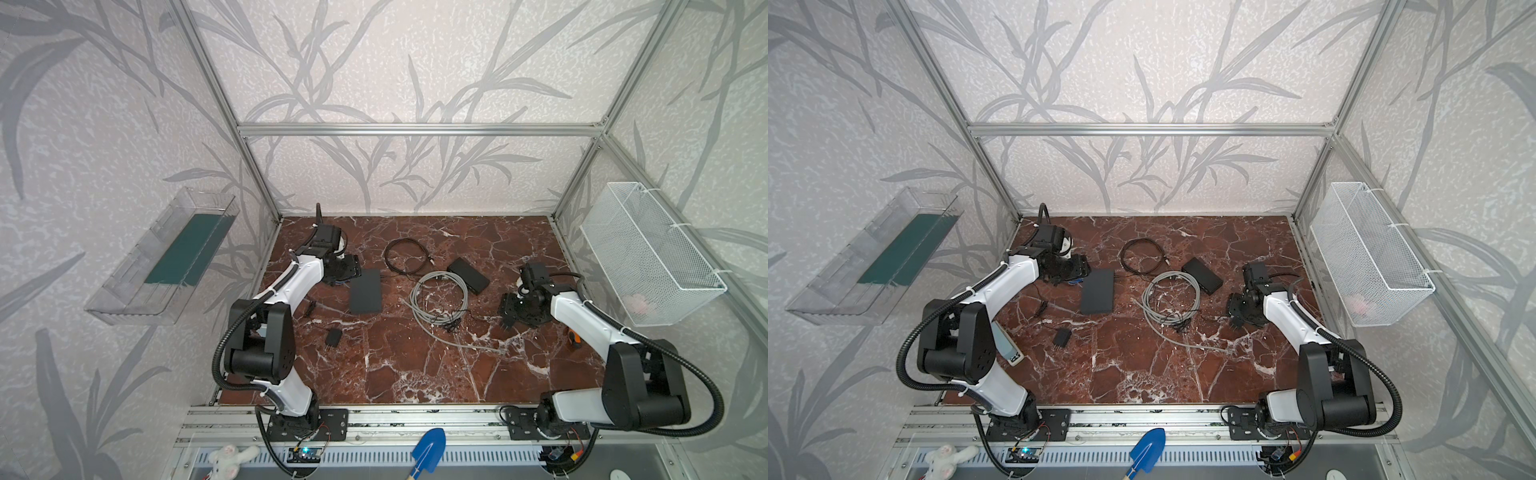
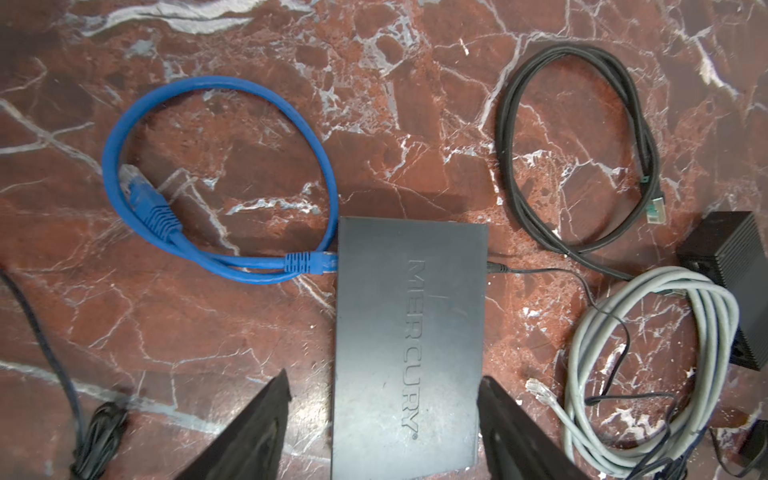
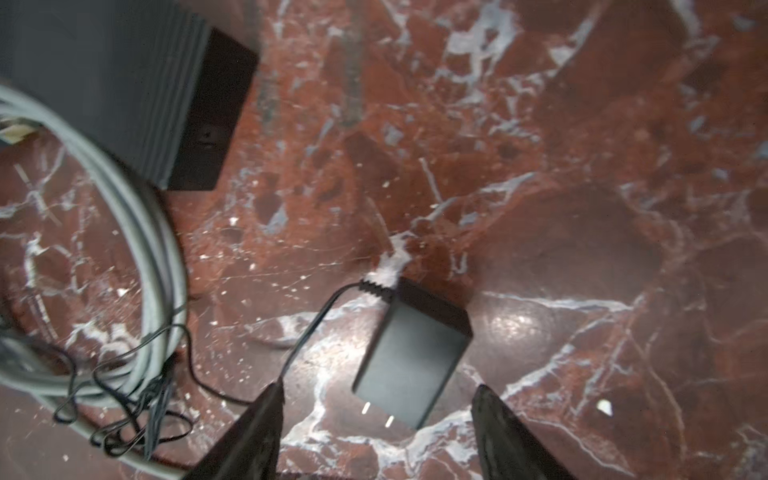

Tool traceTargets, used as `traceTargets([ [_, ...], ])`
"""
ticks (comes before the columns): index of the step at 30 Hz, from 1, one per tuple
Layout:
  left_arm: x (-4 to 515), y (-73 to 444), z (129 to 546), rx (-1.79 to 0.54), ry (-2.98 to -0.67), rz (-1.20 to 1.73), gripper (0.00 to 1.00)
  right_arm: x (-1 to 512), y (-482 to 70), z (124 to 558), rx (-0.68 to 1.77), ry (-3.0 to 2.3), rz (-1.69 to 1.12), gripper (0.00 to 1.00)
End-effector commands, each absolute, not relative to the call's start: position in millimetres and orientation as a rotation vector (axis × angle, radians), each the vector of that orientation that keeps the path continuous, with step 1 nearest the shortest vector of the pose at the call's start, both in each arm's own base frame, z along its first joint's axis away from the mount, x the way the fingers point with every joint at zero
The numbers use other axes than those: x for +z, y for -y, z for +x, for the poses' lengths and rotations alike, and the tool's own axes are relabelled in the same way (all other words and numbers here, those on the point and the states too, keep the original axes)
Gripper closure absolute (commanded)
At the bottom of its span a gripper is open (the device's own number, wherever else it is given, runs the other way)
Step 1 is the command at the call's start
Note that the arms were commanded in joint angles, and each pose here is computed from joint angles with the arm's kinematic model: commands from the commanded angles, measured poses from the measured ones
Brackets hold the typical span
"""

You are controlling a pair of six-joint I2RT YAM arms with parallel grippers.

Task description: Insert the plug into the switch port

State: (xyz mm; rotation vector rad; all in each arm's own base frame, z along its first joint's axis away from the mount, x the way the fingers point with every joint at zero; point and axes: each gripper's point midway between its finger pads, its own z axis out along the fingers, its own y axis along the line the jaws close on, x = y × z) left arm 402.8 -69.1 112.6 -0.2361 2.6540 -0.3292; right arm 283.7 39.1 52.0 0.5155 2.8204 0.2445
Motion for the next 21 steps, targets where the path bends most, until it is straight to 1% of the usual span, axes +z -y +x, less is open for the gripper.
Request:
traceTargets([
  [1, 116.8, 66.6, 401.1, -0.298, -2.664, -0.223, 0.27, 40.2, -33.8, 286.3, 0.22, -2.863, 0.557, 0.29],
  [5, 116.6, 68.7, 402.5, -0.308, -2.658, -0.227, 0.27, 24.5, -35.5, 292.9, 0.235, -2.868, 0.59, 0.32],
  [8, 118.3, 68.3, 402.7, -0.304, -2.657, -0.225, 0.28, 14.9, -33.6, 293.7, 0.216, -2.893, 0.61, 0.37],
  [9, 119.1, 67.3, 402.0, -0.297, -2.655, -0.224, 0.28, 12.5, -33.9, 293.4, 0.218, -2.898, 0.613, 0.4],
  [12, 119.9, 64.7, 401.8, -0.276, -2.652, -0.219, 0.28, 14.3, -37.7, 294.7, 0.256, -2.884, 0.629, 0.57],
  [15, 118.6, 64.0, 401.4, -0.268, -2.659, -0.217, 0.28, 32.9, -43.2, 299.8, 0.317, -2.834, 0.632, 0.71],
  [16, 117.8, 64.2, 401.8, -0.268, -2.659, -0.217, 0.27, 43.3, -45.2, 302.5, 0.339, -2.807, 0.627, 0.73],
  [19, 117.5, 66.2, 405.0, -0.287, -2.651, -0.225, 0.28, 83.2, -52.4, 313.5, 0.397, -2.711, 0.593, 0.74],
  [21, 116.4, 68.0, 407.5, -0.302, -2.647, -0.235, 0.27, 116.6, -66.0, 324.8, 0.454, -2.635, 0.519, 0.74],
])
